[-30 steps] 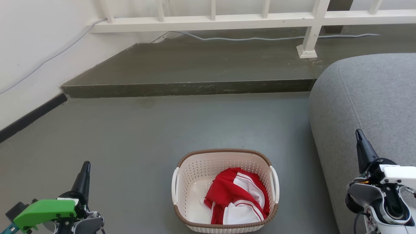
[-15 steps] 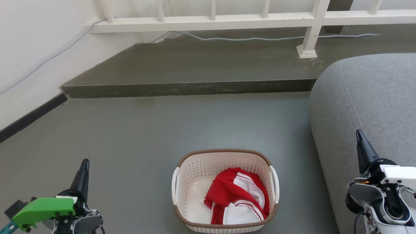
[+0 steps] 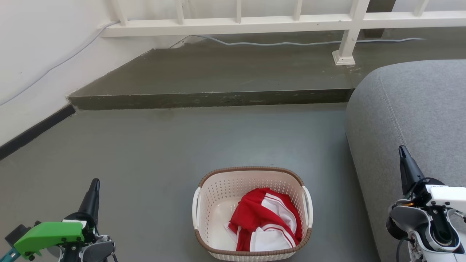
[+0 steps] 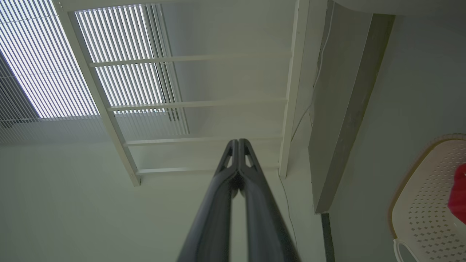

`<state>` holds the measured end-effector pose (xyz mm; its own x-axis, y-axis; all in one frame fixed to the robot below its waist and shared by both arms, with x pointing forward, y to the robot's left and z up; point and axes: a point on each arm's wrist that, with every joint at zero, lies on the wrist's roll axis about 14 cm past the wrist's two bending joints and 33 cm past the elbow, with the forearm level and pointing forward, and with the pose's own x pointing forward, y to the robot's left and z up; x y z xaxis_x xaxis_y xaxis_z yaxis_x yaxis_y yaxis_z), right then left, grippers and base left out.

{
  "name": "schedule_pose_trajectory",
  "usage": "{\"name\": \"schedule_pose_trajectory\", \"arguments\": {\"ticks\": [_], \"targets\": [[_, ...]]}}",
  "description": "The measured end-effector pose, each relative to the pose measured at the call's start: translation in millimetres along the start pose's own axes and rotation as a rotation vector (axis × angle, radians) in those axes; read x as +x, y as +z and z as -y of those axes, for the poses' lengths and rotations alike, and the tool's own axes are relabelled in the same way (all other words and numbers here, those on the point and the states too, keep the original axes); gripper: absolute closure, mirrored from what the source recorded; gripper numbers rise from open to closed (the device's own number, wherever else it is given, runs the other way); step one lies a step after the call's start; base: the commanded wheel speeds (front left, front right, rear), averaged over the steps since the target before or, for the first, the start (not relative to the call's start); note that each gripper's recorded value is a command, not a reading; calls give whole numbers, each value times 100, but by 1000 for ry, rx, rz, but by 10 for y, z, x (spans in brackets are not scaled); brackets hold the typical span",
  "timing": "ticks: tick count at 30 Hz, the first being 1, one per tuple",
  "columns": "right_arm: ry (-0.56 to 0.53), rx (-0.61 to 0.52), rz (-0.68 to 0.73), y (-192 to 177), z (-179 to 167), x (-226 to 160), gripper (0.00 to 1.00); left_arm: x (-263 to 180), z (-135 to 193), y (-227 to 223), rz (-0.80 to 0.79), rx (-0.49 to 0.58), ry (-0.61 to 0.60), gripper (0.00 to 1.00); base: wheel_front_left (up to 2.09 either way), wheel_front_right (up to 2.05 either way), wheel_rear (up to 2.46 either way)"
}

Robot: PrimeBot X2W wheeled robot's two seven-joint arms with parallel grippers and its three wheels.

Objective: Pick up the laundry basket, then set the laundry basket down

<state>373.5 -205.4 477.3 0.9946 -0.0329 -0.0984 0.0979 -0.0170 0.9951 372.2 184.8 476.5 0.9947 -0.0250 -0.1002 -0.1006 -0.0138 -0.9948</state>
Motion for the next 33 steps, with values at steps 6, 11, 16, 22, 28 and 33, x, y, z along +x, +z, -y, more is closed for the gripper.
{"name": "schedule_pose_trajectory", "arguments": {"ticks": [6,11,16,22,28,33], "targets": [[-1,0,0,1,1,0,100,-1,-7,3,1,0,2,100,0,0,0],[-1,0,1,2,4,0,100,-1,-13,5,2,0,4,100,0,0,0],[-2,1,1,3,8,-1,100,-1,-16,7,2,-1,5,100,0,0,0],[-4,1,2,4,11,-1,100,-2,-29,10,3,-1,9,100,0,0,0],[-4,1,0,3,13,-2,100,-3,-36,7,1,-1,11,100,0,0,0],[-4,1,-2,0,14,-2,100,-4,-41,9,2,-2,13,100,0,0,0]]}}
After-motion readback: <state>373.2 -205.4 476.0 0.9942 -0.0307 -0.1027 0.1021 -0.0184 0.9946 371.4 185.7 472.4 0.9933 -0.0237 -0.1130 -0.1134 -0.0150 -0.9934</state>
